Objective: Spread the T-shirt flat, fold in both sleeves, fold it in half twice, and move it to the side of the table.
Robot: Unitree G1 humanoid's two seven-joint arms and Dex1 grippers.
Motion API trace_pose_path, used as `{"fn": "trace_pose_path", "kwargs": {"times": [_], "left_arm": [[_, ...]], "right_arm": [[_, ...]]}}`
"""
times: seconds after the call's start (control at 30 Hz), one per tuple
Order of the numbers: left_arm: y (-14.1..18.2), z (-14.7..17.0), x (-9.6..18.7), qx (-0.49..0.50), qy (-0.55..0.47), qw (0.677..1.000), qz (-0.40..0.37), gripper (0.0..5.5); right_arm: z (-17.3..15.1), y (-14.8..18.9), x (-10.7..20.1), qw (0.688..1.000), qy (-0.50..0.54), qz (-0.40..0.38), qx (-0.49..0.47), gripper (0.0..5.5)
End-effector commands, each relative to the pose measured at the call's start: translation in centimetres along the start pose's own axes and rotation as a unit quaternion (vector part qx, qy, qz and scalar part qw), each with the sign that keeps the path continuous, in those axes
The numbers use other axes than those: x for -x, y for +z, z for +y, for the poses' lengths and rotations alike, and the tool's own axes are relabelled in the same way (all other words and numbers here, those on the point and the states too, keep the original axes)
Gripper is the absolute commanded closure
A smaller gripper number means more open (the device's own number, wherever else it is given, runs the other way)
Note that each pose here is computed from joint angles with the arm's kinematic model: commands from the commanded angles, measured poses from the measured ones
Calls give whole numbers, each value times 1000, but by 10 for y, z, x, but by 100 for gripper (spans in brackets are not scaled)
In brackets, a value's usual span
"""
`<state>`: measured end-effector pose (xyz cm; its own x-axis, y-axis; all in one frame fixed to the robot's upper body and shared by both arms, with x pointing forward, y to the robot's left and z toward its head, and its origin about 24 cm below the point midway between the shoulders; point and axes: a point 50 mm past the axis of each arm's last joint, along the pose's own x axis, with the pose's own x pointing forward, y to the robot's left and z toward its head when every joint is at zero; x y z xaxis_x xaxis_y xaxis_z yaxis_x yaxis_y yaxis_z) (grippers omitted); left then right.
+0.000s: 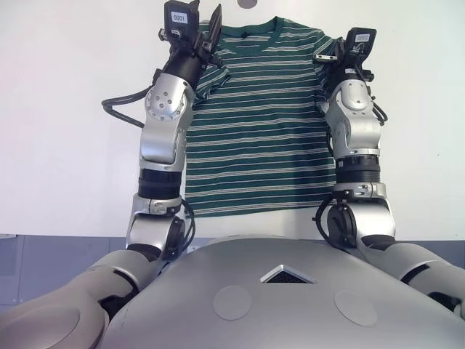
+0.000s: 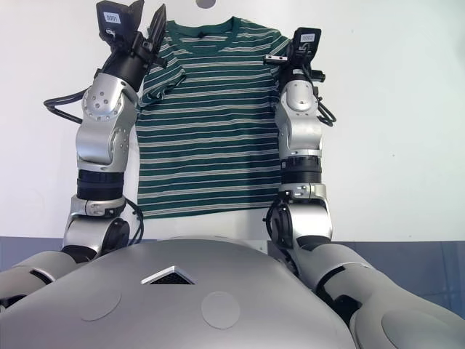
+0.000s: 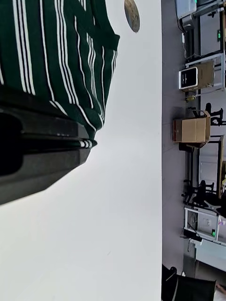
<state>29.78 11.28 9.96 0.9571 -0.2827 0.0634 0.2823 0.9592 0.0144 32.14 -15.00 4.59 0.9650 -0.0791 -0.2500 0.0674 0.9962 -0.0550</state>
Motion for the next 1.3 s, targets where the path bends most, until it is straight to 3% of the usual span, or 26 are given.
{"fn": "trace_pose_path", "kwargs": {"times": [0.03,0.23,0.5,0.73,0.83,0.93,1.03,1.17,1.23,1.3], "left_arm": [[-3,1,1,-4,11,1000,4,344],[-4,3,1,-3,19,1000,3,344],[-4,3,1,-4,23,1000,3,344],[-3,2,-1,2,20,1000,-1,344],[6,0,1,10,-2,1000,-28,344],[27,-1,20,-48,-155,984,-69,344],[13,11,73,-181,-370,911,-15,325],[-19,50,150,-317,-447,836,32,268],[-25,52,182,-348,-464,814,19,229],[-20,54,199,-397,-462,793,-23,204]], "right_arm": [[18,14,-1,998,49,-13,34,549],[53,12,7,986,144,-10,86,549],[69,9,13,973,201,-7,110,549],[82,22,25,960,269,-40,60,411],[77,42,37,946,308,-98,6,370],[38,40,62,905,354,-179,154,370],[-33,6,97,833,377,-179,362,368],[-131,-25,142,740,386,-147,531,302],[-164,-34,168,697,411,-124,574,258],[-188,-38,192,664,436,-103,599,256]]}}
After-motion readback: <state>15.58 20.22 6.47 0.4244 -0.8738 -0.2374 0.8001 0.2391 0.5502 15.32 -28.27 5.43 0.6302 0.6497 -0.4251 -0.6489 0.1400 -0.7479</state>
